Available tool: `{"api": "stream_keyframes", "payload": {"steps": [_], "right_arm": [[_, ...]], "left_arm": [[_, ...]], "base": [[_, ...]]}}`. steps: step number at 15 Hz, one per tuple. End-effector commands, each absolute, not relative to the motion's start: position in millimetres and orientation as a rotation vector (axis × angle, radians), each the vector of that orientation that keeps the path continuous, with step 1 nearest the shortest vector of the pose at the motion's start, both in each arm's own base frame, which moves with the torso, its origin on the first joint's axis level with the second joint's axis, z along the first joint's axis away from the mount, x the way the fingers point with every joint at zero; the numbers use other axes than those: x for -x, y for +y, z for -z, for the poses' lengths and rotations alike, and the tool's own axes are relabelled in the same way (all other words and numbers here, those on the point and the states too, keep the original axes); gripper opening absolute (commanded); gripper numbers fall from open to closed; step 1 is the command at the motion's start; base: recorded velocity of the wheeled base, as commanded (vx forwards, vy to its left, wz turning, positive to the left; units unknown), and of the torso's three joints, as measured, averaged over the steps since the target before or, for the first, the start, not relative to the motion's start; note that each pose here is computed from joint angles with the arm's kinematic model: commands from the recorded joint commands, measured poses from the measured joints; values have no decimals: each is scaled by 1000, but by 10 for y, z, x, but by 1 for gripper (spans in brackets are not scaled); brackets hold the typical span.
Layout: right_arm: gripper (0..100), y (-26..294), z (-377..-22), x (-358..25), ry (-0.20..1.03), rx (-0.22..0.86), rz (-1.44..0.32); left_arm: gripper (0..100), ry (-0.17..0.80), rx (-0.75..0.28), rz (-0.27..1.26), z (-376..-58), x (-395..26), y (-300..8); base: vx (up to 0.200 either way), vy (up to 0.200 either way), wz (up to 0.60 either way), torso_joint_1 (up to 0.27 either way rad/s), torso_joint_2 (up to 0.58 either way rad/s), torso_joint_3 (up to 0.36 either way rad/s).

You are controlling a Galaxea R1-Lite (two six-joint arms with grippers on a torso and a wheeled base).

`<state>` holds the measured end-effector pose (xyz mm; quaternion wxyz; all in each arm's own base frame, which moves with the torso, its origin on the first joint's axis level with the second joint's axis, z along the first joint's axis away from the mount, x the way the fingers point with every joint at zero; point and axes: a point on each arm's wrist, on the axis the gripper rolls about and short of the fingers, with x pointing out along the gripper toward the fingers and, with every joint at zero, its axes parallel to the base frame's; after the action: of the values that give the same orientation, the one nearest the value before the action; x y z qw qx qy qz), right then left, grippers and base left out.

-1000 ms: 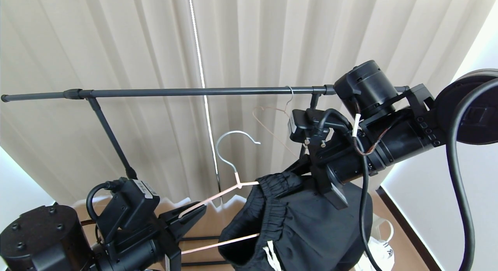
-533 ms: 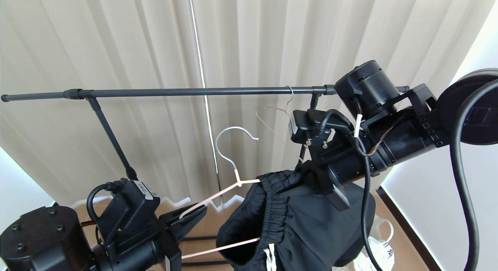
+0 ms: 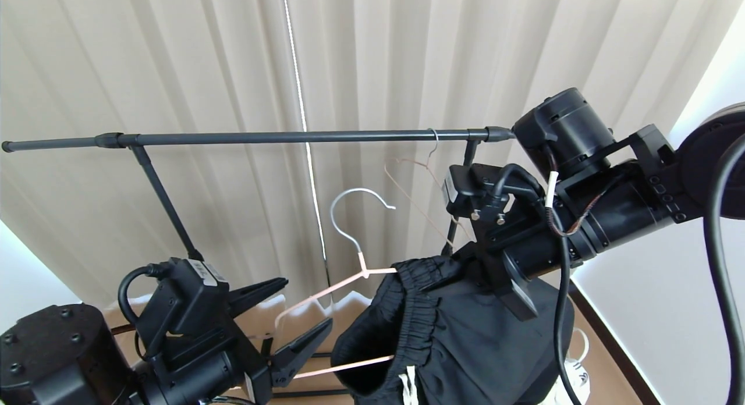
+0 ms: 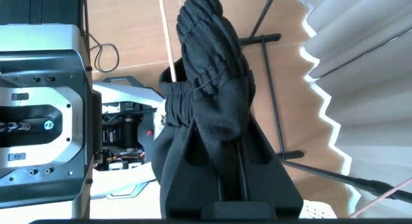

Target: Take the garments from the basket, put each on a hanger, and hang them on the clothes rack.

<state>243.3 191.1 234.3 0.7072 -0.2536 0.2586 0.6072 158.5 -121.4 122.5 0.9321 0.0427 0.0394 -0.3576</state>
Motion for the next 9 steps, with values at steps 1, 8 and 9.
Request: {"api": "stream_keyframes", "payload": {"steps": [1, 8, 9], "right_arm": [[0, 1829, -2416, -2326, 553, 565, -1345], [0, 1649, -2500, -2256, 568, 676, -1119], [0, 1623, -2535, -2245, 562, 711, -1048]], "left_arm": [[100, 70, -74, 730, -1234, -1590, -1191], [100, 19, 163, 857, -1479, -1704, -737], [100, 40, 173, 845, -1467, -1763, -671]], "base": [[0, 0, 0, 0, 0, 0], [0, 0, 0, 0, 0, 0], [0, 0, 0, 0, 0, 0]]}}
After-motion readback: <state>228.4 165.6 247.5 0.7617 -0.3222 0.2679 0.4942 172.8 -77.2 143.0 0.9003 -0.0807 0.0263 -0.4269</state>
